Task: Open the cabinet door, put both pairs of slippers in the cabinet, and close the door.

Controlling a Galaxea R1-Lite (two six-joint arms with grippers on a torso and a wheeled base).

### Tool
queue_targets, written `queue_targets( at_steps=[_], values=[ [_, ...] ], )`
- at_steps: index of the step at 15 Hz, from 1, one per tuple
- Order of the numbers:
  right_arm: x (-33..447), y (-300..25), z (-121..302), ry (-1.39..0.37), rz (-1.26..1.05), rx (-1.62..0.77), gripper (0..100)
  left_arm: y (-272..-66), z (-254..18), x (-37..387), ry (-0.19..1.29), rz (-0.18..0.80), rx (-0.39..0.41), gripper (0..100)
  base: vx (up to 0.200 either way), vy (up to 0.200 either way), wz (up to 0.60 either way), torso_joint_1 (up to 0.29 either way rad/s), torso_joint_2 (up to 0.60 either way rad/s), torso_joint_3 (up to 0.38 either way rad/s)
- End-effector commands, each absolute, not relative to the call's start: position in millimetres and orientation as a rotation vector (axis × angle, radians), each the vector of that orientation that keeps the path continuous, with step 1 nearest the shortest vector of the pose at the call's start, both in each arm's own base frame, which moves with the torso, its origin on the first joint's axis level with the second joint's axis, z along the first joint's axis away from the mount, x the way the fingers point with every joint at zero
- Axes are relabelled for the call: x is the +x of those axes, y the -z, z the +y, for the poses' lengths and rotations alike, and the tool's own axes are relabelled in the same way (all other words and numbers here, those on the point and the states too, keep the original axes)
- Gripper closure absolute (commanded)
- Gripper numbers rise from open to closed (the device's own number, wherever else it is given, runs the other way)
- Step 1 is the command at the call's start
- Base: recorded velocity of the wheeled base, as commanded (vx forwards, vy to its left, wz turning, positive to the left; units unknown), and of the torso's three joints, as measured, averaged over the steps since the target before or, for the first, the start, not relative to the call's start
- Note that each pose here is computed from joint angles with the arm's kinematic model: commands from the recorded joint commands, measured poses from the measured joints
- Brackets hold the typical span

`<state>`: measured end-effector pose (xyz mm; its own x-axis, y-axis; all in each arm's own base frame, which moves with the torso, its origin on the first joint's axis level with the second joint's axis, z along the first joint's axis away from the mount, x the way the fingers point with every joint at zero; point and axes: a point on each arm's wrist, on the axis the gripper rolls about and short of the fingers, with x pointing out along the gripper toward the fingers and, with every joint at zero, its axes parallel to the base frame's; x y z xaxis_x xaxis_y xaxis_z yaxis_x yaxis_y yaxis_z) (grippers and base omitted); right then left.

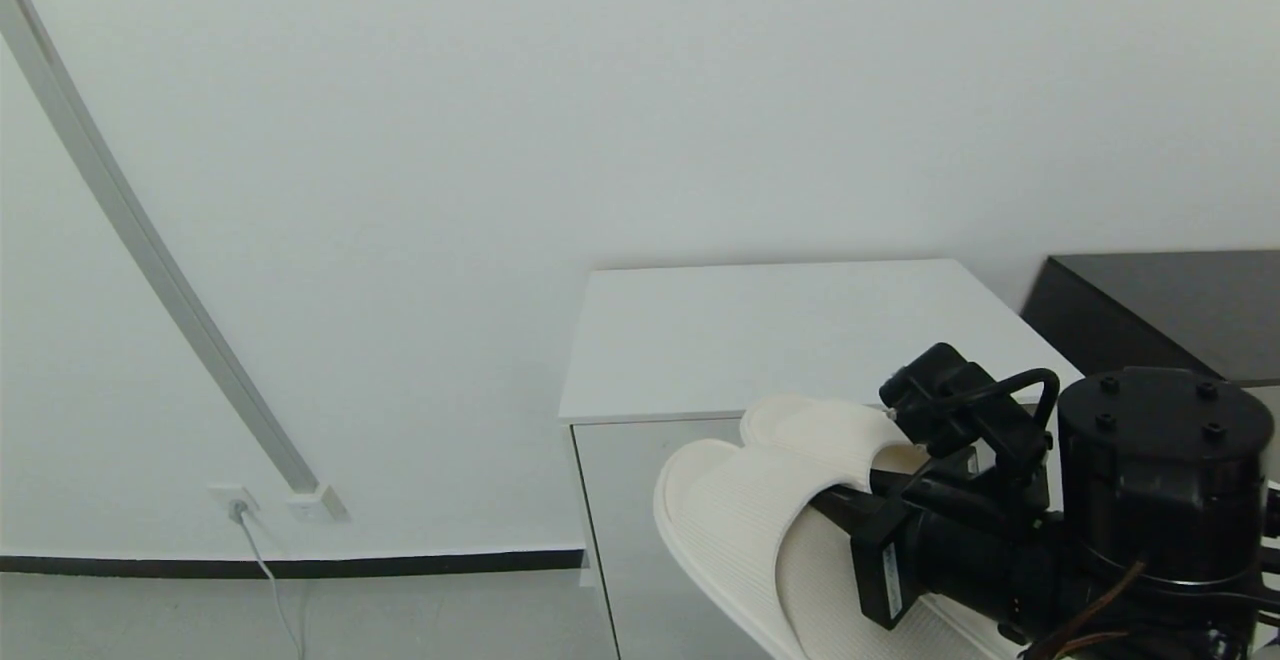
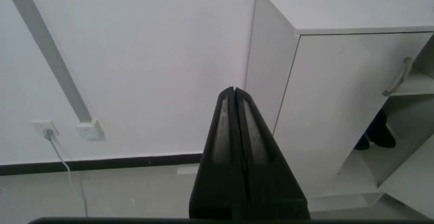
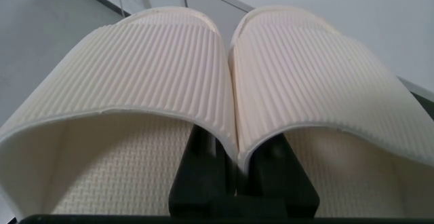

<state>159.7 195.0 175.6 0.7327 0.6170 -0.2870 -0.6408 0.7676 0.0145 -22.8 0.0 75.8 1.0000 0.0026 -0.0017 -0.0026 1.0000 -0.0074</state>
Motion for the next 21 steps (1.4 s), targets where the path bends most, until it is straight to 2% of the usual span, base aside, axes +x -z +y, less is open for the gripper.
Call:
queue_targets(
  at_steps=[1, 18, 21],
  values=[
    [160.4, -173.7, 196.0, -0.694, 0.290, -0.091, 100, -75.8, 0.0, -22.8, -0.005, 0.002, -0.008, 100, 0.000, -0.200, 0.00, -0.007, 0.00, -0.002],
    [159.1, -171.8, 194.7, -0.700, 0.296, -0.095, 100, -75.8, 0.0, -22.8, -0.005, 0.002, -0.008, 100, 0.000, -0.200, 0.00, 0.004, 0.00, 0.002],
    [159.1, -171.8, 194.7, -0.700, 0.296, -0.095, 100, -75.8, 0.0, -22.8, -0.005, 0.002, -0.008, 100, 0.000, 0.000, 0.00, 0.000, 0.00, 0.000]
  ],
)
